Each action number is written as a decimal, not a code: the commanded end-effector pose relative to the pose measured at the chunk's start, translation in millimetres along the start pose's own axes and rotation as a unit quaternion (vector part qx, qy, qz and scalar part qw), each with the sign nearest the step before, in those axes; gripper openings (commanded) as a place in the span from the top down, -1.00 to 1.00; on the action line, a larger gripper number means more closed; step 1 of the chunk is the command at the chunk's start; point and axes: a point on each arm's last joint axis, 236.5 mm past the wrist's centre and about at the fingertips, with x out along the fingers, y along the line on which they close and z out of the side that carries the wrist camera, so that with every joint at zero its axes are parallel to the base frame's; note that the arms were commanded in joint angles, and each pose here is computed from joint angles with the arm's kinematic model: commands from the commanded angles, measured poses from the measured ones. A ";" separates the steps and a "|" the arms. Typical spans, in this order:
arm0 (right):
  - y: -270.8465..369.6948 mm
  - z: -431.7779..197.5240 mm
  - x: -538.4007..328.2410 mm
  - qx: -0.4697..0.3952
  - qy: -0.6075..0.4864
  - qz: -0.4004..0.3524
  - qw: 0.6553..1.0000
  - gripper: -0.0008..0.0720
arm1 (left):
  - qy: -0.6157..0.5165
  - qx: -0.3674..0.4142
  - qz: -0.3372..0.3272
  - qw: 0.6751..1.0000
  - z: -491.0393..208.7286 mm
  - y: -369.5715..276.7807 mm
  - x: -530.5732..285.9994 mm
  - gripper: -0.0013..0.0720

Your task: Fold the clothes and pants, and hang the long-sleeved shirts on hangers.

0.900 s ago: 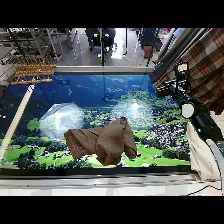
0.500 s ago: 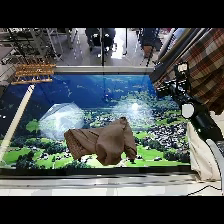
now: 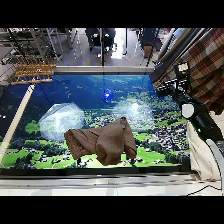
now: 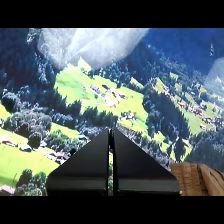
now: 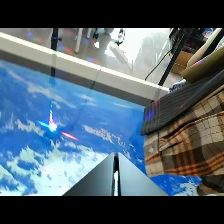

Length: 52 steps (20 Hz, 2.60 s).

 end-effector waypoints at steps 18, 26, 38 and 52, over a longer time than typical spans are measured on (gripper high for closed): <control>312.7 -221.6 -218.7 0.119 0.478 0.408 0.769 -0.84 | 0.320 -0.025 -0.319 0.892 -253.6 -132.4 153.2 -0.97; 349.7 -255.1 -195.3 0.136 0.490 0.348 0.788 -0.75 | 0.273 -0.018 -0.296 0.915 -279.3 -192.6 205.8 -0.44; 194.6 -75.0 -188.8 0.100 0.314 0.251 0.910 0.93 | 0.073 0.032 -0.413 0.907 -81.4 -183.5 43.4 0.94; -5.1 72.4 -340.1 0.036 0.116 0.016 0.992 0.93 | -0.130 -0.005 -0.157 0.979 22.7 -5.7 -100.3 0.94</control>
